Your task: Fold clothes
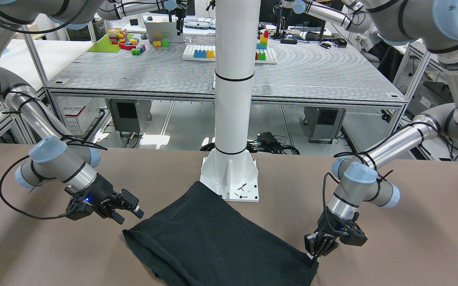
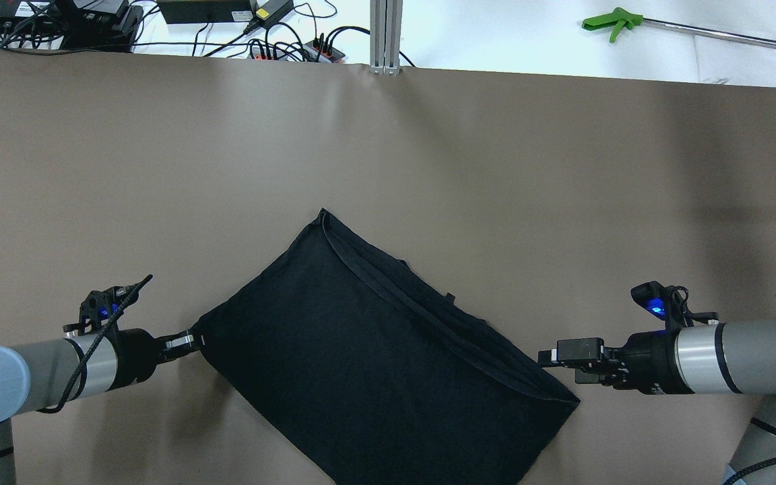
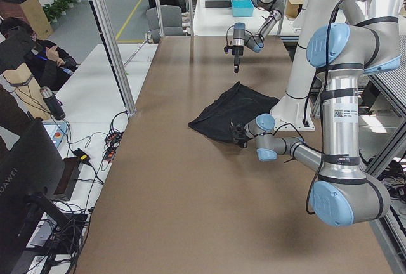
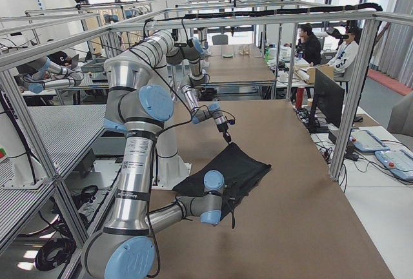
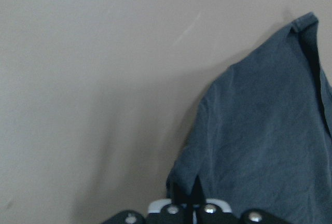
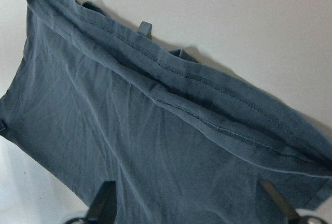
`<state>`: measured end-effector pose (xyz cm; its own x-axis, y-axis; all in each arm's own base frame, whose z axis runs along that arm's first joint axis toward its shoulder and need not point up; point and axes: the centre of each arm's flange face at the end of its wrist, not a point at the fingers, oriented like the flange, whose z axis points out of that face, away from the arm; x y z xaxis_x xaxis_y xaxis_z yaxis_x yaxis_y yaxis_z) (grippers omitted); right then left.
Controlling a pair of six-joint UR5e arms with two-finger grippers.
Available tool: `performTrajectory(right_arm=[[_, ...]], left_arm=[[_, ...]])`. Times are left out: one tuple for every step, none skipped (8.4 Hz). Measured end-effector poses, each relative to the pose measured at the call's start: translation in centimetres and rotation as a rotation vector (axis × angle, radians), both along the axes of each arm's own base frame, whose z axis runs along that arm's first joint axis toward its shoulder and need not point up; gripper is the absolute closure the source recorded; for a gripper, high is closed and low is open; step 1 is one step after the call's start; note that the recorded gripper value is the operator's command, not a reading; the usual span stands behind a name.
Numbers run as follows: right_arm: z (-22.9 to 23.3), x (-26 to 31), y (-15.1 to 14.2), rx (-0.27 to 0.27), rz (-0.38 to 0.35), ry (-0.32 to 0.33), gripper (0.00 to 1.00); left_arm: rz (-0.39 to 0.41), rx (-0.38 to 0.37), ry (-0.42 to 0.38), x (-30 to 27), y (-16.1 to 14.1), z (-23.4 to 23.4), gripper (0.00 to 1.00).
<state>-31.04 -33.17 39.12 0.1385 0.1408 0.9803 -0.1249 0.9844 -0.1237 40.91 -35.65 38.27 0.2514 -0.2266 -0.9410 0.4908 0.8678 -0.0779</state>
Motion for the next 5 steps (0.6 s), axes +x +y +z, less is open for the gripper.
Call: performTrajectory(right_arm=[[0.0, 0.0, 0.0, 0.000, 0.000, -0.001, 0.06], [0.0, 0.0, 0.0, 0.000, 0.001, -0.001, 0.06], [0.0, 0.1, 0.0, 0.000, 0.001, 0.000, 0.06], [0.0, 0.1, 0.0, 0.000, 0.001, -0.001, 0.06], [0.0, 0.1, 0.0, 0.000, 0.001, 0.000, 0.06]], left_arm=[[-0.032, -0.003, -0.041, 0.9, -2.7, -2.7, 1.00], [-0.061, -0.010, -0.074, 1.9, -5.4, -5.4, 1.00], [-0.089, -0.018, -0.100, 3.0, -8.3, -7.2, 1.00], [-0.115, -0.019, -0.127, 3.9, -11.5, -8.2, 1.00], [-0.139, -0.018, -0.153, 4.7, -14.6, -8.7, 1.00]])
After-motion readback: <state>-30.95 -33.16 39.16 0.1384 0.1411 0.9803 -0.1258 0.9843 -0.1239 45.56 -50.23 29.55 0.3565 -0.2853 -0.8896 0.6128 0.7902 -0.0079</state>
